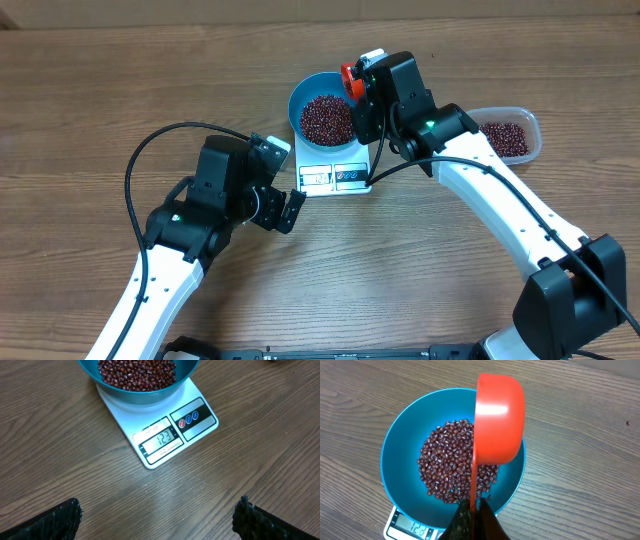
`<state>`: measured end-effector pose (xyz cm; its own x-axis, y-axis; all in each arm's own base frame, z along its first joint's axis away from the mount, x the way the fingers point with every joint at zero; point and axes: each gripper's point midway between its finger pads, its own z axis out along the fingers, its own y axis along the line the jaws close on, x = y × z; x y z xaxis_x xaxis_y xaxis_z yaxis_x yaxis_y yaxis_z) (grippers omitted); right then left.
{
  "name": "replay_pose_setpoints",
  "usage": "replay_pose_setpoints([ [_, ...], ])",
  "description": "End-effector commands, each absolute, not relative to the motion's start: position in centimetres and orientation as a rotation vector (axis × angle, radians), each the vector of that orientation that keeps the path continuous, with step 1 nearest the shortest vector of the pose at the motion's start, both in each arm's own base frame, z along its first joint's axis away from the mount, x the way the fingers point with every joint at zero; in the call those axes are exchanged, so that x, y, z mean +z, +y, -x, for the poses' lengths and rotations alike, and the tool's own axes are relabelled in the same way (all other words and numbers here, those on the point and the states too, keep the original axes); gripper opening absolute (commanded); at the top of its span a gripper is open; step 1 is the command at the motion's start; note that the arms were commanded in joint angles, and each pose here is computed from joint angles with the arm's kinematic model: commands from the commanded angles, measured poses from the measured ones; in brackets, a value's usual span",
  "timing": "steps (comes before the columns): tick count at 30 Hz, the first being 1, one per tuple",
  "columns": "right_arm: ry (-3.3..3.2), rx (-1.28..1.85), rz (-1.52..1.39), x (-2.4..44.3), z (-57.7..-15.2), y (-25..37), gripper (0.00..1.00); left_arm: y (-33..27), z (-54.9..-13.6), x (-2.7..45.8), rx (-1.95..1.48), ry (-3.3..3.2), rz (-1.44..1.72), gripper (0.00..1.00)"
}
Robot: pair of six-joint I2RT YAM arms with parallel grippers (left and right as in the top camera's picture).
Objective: Scoop item into bowl and weigh 150g on scale
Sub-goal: 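Tip the red scoop to pour beans into the blue bowl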
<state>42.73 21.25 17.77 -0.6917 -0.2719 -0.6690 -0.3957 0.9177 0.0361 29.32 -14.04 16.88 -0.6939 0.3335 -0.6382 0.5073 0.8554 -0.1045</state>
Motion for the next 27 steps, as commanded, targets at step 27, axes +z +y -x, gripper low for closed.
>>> replay_pose_setpoints([
  [27,2.16,0.049,0.591,24.7,-41.7,21.9,0.04,-13.8,-29.4,16.7,-0.346,2.392,-0.629,1.0],
])
